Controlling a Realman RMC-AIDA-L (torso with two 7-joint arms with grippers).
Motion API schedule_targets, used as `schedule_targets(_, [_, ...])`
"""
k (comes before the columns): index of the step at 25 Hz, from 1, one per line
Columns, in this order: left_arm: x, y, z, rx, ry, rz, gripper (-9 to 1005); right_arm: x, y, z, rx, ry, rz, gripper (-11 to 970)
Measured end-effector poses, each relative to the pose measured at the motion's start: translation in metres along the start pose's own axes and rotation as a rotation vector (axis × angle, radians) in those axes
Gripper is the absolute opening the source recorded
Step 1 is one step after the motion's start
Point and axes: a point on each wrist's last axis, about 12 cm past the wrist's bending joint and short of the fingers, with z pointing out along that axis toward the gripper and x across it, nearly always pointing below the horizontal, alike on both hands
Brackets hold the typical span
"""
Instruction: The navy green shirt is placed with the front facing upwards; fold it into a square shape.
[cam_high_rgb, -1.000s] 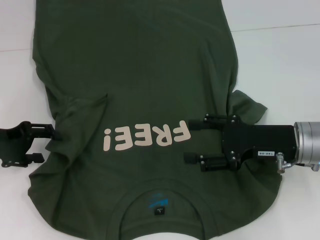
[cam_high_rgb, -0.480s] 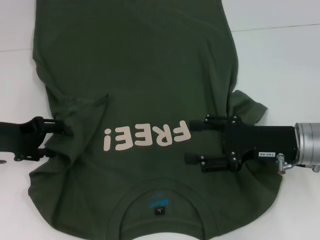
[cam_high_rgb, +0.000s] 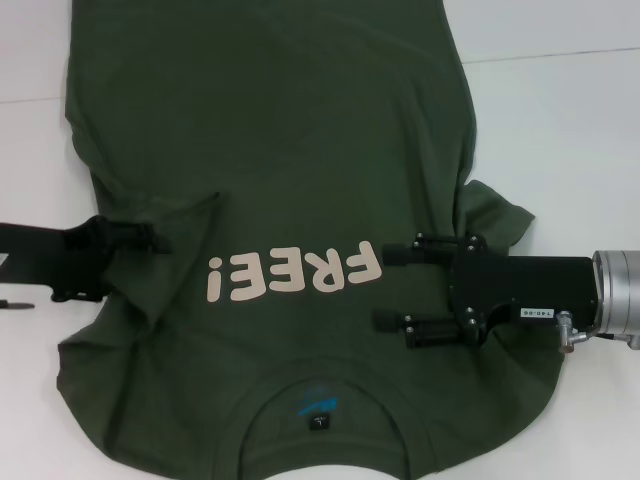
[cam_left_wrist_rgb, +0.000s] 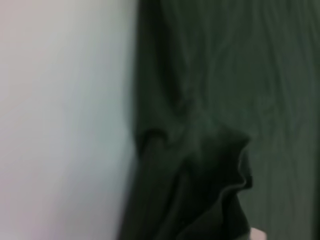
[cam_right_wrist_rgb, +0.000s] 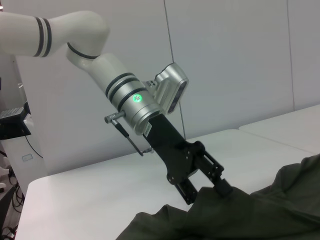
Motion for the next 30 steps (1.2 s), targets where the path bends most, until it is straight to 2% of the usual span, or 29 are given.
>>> schedule_targets(6, [0.000,-0.010,-0.004,0.040,0.006,0.029,782,0.000,0.000,0.000,0.000,0.000,0.000,856])
schedule_targets(13, [0.018,-0.021,0.010,0.096,0.104,0.049,782,-0.001,-0.002,0.001,0.003,0.003,-0.005,857])
schedule_targets(17, [0.022,-0.026,0.008,0.121,0.123,0.068,782,-0.002,-0.003,0.003,0.000,0.005,-0.009,857])
schedule_targets(25, [0.003,-0.012,-0.029,0.111,-0.020,0.075,782,-0.002,-0.003,0.002,0.003,0.003,-0.006,856])
schedule_targets(30, [0.006,-0.004,-0.042,0.163,-0.034,0.188,782,-0.005,-0.004,-0.004,0.022,-0.033,0.017,856])
